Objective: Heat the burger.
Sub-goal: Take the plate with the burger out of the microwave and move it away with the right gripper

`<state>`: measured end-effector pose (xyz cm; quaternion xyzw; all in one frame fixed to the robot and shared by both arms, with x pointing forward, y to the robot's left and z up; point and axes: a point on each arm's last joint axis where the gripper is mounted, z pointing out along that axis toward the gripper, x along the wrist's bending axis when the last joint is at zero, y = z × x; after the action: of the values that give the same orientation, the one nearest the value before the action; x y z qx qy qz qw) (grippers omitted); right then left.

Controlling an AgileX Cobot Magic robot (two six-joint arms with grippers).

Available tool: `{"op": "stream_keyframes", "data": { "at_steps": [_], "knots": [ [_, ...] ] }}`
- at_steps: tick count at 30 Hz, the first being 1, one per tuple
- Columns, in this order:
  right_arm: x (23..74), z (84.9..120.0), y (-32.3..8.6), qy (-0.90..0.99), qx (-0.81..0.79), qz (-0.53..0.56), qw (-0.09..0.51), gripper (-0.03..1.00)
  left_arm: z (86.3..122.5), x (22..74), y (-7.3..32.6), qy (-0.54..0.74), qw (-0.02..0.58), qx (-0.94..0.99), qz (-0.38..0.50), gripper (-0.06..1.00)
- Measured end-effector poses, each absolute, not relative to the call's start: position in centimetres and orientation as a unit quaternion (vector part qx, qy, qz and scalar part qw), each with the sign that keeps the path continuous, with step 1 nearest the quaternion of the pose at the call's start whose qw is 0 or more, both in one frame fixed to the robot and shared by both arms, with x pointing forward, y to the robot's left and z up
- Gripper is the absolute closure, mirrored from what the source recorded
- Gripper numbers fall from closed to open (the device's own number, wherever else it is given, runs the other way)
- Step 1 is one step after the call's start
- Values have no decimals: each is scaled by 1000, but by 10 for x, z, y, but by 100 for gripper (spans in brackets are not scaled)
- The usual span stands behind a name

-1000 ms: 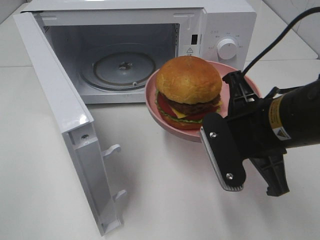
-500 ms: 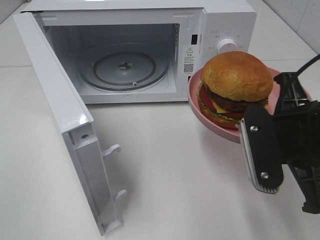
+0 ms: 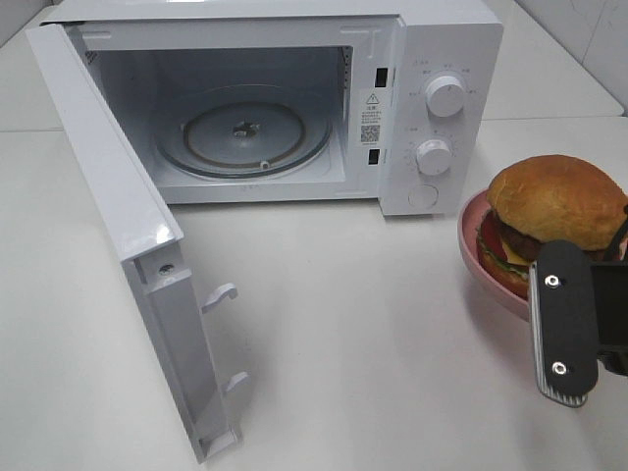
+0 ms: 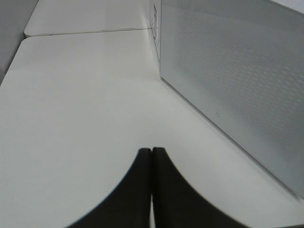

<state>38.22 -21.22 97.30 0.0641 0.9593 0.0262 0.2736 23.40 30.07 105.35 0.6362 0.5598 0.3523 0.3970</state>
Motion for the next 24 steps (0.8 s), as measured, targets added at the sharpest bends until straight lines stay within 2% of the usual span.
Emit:
{"op": "stream_keyframes", "data": {
  "at_steps": [12, 17, 24],
  "knots": [
    [398, 945, -207, 952, 110, -1, 285, 88, 1053, 234, 301, 560, 397, 636, 352, 94],
    [407, 926, -202, 956, 126, -2, 266, 88, 1053, 234, 301, 560, 397, 636, 352, 94],
    [431, 907, -229, 941, 241, 10, 238, 88, 1053, 234, 301, 560, 397, 636, 352, 94]
  ]
}}
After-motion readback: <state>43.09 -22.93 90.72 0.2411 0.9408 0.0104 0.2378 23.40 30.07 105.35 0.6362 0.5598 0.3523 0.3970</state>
